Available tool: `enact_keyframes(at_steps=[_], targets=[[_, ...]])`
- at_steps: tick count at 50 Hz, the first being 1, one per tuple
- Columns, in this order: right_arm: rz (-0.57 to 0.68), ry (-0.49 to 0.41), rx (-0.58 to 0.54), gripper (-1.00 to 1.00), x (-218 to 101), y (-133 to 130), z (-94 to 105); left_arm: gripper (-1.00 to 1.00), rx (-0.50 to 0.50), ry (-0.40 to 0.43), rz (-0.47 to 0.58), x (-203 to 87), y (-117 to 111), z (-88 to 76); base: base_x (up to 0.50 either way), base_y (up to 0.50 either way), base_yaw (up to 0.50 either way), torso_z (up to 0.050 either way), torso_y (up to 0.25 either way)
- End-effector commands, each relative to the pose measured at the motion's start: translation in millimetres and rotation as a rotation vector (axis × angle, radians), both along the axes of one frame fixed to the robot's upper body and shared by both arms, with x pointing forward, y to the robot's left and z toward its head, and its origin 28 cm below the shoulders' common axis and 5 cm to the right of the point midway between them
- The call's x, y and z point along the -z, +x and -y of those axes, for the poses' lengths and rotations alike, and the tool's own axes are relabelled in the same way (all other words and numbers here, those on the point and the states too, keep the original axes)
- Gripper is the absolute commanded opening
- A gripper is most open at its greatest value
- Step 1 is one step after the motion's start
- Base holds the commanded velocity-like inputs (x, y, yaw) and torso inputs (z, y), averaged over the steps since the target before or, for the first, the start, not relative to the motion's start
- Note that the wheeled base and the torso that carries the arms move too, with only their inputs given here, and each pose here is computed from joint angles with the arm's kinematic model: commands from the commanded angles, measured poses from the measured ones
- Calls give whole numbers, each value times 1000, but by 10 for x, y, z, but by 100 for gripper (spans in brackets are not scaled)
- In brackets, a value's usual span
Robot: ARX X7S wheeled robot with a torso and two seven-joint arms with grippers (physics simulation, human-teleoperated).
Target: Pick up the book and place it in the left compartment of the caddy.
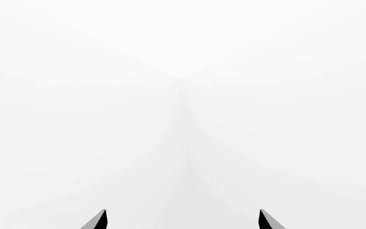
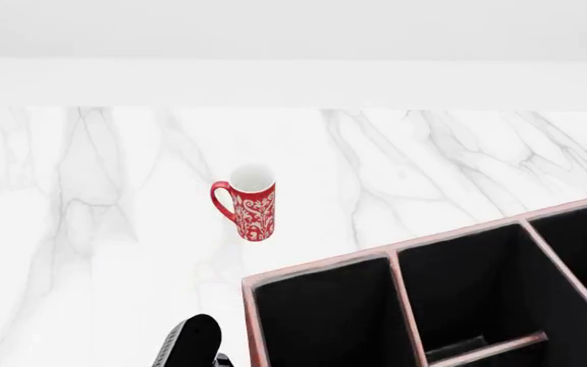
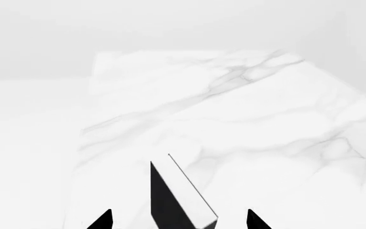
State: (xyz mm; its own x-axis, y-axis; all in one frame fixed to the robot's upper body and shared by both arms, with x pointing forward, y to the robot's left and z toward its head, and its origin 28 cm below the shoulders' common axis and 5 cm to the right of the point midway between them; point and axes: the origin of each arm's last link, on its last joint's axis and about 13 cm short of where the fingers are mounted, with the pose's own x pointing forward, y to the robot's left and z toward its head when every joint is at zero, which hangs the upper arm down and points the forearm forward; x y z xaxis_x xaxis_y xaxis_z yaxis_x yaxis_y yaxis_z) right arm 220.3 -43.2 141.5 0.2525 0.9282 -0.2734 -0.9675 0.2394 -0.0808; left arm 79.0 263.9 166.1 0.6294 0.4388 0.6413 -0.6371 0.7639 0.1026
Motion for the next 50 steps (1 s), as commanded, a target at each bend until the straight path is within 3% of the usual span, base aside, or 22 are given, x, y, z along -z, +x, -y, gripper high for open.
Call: enact_keyframes(at_steps=[1,14,29,50], targets=[[48,25,100,100,114,244,-15,100,9,34,19,-23,1,10,0,0,0,0,0],[60,8,91,100,296,236,-40,100,6,33,22,-24,-22,1,0,0,0,0,0],[115,74,121,100,385,219,-78,100,9,32,21,-24,-8,6,0,0,0,0,0],[74,2,105,100,596,186,-94,100,11,32,18,-23,13,14,0,0,0,0,0]])
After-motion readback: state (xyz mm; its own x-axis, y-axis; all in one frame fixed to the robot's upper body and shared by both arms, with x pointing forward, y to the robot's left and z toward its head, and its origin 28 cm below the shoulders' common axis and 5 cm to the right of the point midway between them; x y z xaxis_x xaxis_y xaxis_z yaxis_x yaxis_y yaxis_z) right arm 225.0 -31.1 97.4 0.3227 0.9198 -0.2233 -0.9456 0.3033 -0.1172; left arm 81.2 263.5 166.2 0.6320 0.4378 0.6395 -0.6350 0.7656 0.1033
